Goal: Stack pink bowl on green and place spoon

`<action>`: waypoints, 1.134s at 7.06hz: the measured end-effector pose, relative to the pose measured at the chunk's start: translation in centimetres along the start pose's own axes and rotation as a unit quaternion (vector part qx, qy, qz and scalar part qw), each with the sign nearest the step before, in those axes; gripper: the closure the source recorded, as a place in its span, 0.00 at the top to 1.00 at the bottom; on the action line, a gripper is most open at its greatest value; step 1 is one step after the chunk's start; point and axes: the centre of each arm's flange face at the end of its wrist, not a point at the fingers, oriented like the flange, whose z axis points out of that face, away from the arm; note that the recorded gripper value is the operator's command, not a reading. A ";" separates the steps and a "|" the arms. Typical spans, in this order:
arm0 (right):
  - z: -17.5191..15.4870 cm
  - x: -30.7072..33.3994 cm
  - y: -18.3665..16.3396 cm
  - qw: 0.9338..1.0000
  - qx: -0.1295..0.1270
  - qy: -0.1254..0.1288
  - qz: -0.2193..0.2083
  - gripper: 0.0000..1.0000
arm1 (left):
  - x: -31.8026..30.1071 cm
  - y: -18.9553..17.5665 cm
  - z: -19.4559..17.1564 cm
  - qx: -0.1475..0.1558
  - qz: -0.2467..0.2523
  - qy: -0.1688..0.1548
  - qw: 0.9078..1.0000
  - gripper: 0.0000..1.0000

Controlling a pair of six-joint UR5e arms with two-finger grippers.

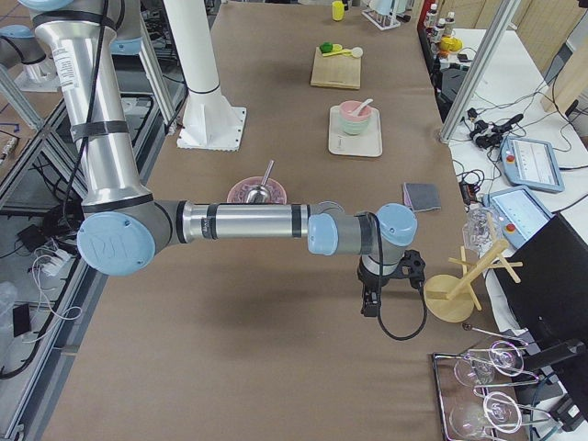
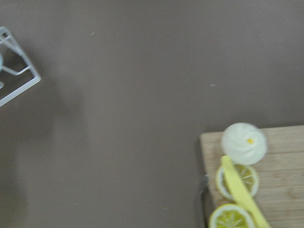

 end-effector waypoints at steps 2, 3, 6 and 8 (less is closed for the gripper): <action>-0.6 0.3 2.6 1.000 0.006 -0.016 0.012 1.00 | -3.7 1.2 -1.3 -0.028 -0.007 0.013 0.999 0.98; -0.5 0.5 4.0 1.000 0.005 -0.019 0.017 1.00 | -3.9 1.4 -2.2 -0.040 -0.020 0.023 0.999 0.98; 0.3 1.1 7.2 0.999 -0.002 -0.031 0.025 1.00 | -4.1 3.2 -3.3 -0.046 -0.031 0.025 0.998 0.98; 0.4 1.1 7.5 0.999 -0.004 -0.036 0.028 1.00 | -4.6 4.0 -2.9 -0.054 -0.039 0.024 0.997 0.98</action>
